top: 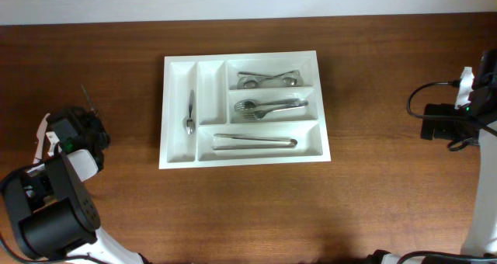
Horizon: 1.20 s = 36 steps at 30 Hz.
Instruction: Pack container
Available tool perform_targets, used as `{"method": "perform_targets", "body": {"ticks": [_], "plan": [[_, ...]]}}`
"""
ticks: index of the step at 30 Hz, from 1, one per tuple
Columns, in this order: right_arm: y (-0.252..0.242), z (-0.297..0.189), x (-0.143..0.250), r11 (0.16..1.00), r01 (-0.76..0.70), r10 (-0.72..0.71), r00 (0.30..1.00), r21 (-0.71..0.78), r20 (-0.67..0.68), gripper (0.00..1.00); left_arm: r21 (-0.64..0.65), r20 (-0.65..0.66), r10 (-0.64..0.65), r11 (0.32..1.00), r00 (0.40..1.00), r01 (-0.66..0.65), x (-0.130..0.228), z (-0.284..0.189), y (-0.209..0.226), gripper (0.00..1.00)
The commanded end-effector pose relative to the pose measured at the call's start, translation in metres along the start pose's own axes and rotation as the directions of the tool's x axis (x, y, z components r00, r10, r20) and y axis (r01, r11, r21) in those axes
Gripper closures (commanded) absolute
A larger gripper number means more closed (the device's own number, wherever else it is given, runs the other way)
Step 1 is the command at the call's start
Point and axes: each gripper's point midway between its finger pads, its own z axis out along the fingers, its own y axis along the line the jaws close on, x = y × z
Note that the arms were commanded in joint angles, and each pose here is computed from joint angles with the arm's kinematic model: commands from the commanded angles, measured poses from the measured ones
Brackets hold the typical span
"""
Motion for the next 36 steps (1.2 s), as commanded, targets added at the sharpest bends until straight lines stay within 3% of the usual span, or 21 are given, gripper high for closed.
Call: {"method": "perform_targets", "body": {"ticks": [1, 5, 15, 16, 19, 20, 22, 27, 32, 36], "plan": [[-0.005, -0.006, 0.001, 1.0, -0.016, 0.016, 1.0, 0.02, 0.016, 0.01, 0.031, -0.046, 0.044, 0.999, 0.998, -0.043, 0.01, 0.004, -0.001, 0.98], [-0.005, -0.006, 0.001, 1.0, -0.016, 0.016, 1.0, 0.02, 0.016, 0.01, 0.11, -0.055, 0.095, 0.99, 0.994, -0.088, 0.012, 0.003, -0.021, 0.98], [-0.005, -0.006, 0.001, 1.0, -0.017, 0.017, 1.0, 0.02, 0.016, 0.01, 0.147, -0.076, 0.139, 0.981, 0.987, -0.127, 0.016, 0.003, -0.036, 0.98], [-0.005, -0.006, 0.001, 1.0, -0.016, 0.016, 1.0, 0.02, 0.016, 0.01, 0.147, -0.076, 0.139, 0.981, 0.987, -0.127, 0.016, 0.003, -0.036, 0.92], [-0.005, -0.006, 0.001, 1.0, -0.016, 0.016, 1.0, 0.02, 0.016, 0.01, 0.147, -0.075, 0.139, 0.981, 0.987, -0.127, 0.016, 0.003, -0.036, 0.52], [-0.005, -0.006, 0.001, 1.0, -0.016, 0.016, 1.0, 0.02, 0.016, 0.01, 0.147, -0.075, 0.139, 0.981, 0.987, -0.127, 0.016, 0.003, -0.036, 0.45], [-0.005, -0.006, 0.001, 1.0, -0.017, 0.017, 1.0, 0.02, 0.016, 0.01, 0.151, -0.072, 0.152, 0.978, 0.986, -0.14, 0.016, 0.003, -0.037, 0.42], [-0.005, -0.006, 0.001, 1.0, -0.016, 0.016, 1.0, 0.02, 0.016, 0.01, 0.324, -0.048, 0.471, 0.842, 0.881, -0.432, 0.03, -0.004, -0.081, 0.34], [-0.005, -0.006, 0.001, 1.0, -0.016, 0.016, 1.0, 0.02, 0.016, 0.01, 0.438, -0.048, 0.614, 0.722, 0.787, -0.536, 0.042, -0.013, -0.129, 0.31], [-0.005, -0.006, 0.001, 1.0, -0.016, 0.016, 1.0, 0.02, 0.016, 0.01, 0.512, -0.027, 0.761, 0.567, 0.648, -0.645, 0.053, -0.029, -0.168, 0.3]]}}
